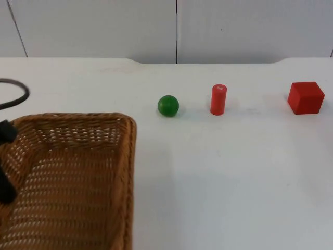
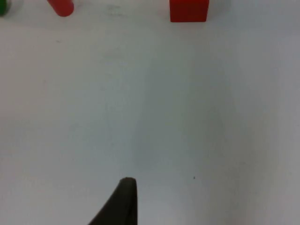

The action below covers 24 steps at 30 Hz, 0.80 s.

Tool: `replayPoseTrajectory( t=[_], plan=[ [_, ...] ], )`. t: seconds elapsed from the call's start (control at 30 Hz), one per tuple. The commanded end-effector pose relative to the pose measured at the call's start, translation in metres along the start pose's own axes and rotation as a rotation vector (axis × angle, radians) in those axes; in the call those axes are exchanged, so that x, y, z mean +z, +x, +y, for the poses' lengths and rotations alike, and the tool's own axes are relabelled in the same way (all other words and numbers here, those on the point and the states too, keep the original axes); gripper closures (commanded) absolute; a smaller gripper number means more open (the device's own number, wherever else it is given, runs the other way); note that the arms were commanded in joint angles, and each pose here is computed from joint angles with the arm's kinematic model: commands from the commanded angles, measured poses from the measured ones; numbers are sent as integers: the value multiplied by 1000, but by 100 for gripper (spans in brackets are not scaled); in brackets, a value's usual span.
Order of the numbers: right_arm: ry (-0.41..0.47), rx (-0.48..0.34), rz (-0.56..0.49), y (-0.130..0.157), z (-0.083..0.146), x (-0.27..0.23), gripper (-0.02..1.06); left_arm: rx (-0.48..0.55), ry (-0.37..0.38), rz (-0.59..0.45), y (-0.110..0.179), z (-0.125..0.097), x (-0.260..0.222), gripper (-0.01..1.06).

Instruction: Pick up the basket with the left hand and place the object to the left of the red cylinder into the basket with the right hand.

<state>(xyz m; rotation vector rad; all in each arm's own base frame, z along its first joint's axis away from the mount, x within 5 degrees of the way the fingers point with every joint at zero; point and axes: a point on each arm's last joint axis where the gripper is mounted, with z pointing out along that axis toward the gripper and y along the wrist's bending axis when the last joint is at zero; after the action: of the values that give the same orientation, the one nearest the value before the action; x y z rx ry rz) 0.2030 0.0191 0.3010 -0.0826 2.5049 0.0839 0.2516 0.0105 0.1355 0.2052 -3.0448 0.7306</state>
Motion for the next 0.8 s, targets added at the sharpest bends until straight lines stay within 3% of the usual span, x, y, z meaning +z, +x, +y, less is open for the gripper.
replayPoseTrajectory(
  t=[0.0,0.2,0.33,0.37,0.47,0.5,0.6,0.63,0.77],
  plan=[
    [-34,-25,-21,-3,6,-1,-1,-7,33,-25,2,4,-4,105],
    [-90,-95,-34,-8,24,1,-1,-23,29,-54,0,10,-7,105],
    [-168,-195,-29,-39,60,12,0,-26,36,-64,-1,9,-7,105],
    [-168,-195,-29,-39,60,12,0,-26,36,-64,-1,9,-7,105],
    [-233,-327,5,-72,107,41,0,-27,35,-70,-2,9,-7,105],
    [-233,-327,5,-72,107,41,0,-27,35,-70,-2,9,-7,105],
    [-267,-429,38,-102,147,74,0,-28,28,-79,-3,10,-7,105],
    [-267,-429,38,-102,147,74,0,-28,28,-79,-3,10,-7,105],
    [-292,-489,61,-130,192,131,0,-31,25,-88,-3,10,-7,105]
  ],
)
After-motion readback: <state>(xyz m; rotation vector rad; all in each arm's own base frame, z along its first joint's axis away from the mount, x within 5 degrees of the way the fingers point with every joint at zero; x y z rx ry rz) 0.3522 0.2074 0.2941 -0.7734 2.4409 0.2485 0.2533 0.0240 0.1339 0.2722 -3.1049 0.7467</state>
